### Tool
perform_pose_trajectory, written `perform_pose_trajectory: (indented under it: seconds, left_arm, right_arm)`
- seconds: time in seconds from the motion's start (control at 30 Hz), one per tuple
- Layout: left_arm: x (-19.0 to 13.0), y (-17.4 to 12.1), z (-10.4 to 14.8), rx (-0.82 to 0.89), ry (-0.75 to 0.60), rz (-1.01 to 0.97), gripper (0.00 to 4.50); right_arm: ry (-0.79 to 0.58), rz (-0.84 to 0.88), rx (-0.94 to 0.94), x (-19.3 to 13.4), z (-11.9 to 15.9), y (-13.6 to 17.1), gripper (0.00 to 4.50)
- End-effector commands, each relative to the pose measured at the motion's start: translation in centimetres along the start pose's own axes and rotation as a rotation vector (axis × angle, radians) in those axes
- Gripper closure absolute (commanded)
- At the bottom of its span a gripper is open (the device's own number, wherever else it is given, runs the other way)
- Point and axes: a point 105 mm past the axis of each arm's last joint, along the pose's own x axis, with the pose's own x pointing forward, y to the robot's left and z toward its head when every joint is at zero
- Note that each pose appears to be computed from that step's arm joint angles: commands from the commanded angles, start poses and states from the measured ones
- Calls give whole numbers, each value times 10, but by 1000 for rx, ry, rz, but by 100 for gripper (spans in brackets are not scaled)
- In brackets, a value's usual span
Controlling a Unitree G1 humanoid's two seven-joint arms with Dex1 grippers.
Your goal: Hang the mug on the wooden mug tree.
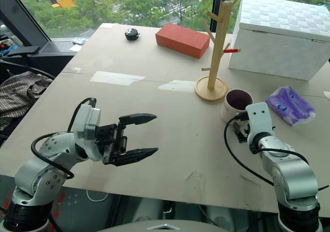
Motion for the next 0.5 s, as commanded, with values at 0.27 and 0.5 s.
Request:
perform_pose_trajectory:
  seconds: [0.27, 0.5]
  left_arm:
    - [-9, -1, 3, 49, -11, 31, 0]
    - [-12, 0, 4, 66, -19, 60, 0]
  right_arm:
    - [-63, -166, 5, 2, 7, -29, 53]
    - [-76, -217, 44, 12, 0, -27, 173]
